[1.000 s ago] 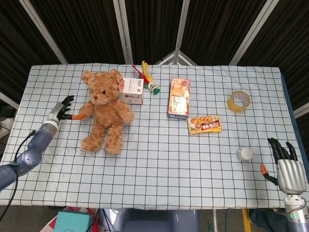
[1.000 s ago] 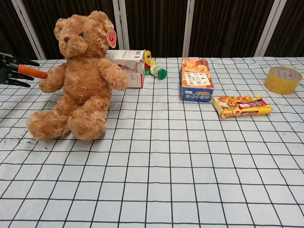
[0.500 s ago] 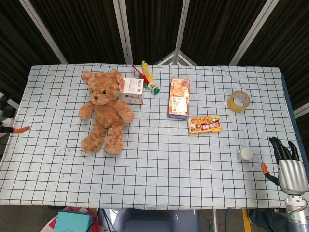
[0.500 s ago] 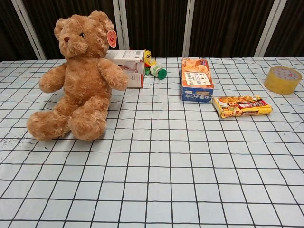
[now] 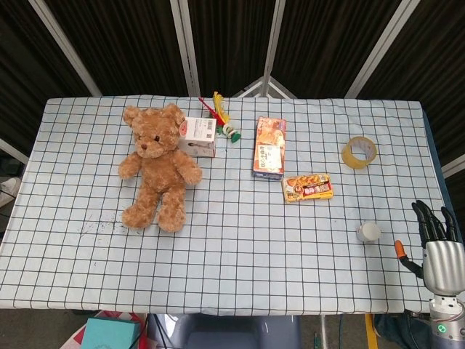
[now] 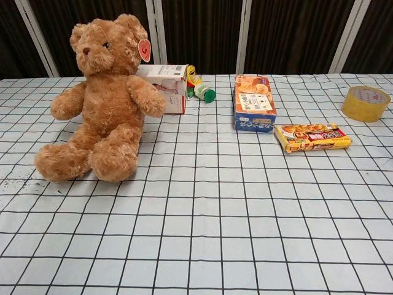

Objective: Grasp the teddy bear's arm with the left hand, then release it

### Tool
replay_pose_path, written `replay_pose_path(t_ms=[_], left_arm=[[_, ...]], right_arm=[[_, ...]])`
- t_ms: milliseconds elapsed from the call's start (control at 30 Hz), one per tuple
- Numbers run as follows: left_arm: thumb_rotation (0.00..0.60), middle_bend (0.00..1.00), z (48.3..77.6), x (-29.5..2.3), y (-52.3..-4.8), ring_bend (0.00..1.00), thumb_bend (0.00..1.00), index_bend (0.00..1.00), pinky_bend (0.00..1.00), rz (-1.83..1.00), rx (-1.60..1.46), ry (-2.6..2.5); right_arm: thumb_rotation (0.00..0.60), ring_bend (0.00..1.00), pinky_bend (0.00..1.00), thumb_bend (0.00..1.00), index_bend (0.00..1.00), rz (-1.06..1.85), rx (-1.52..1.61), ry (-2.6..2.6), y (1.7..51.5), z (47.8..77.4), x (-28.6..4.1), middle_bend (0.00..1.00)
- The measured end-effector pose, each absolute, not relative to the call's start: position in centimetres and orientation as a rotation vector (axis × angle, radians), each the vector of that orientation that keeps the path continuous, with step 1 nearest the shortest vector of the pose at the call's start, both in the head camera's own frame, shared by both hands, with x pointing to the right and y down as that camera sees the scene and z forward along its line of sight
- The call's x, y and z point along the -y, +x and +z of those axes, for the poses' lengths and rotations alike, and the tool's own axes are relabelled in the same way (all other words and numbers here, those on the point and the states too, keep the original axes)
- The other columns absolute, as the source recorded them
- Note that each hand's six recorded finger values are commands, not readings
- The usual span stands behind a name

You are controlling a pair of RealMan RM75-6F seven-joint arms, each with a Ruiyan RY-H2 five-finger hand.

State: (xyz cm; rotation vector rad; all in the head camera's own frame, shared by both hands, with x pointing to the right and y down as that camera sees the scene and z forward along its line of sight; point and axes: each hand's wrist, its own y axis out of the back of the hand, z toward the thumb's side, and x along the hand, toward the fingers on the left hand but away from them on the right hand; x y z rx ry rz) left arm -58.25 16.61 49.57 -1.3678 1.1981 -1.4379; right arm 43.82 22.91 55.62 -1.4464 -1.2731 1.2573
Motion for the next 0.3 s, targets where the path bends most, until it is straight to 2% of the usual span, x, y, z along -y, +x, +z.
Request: replay_pose_path(t_ms=[300], left_arm=[[0.6, 0.03, 54.3, -17.7, -59.1, 0.0, 0.23, 0.09, 0.0, -1.491, -1.111, -1.407]], right_arm=[[0.6, 0.24, 0.06, 0.37, 0.09, 1.288, 1.262, -1.441, 44.3, 55.8, -22.8, 0.12]])
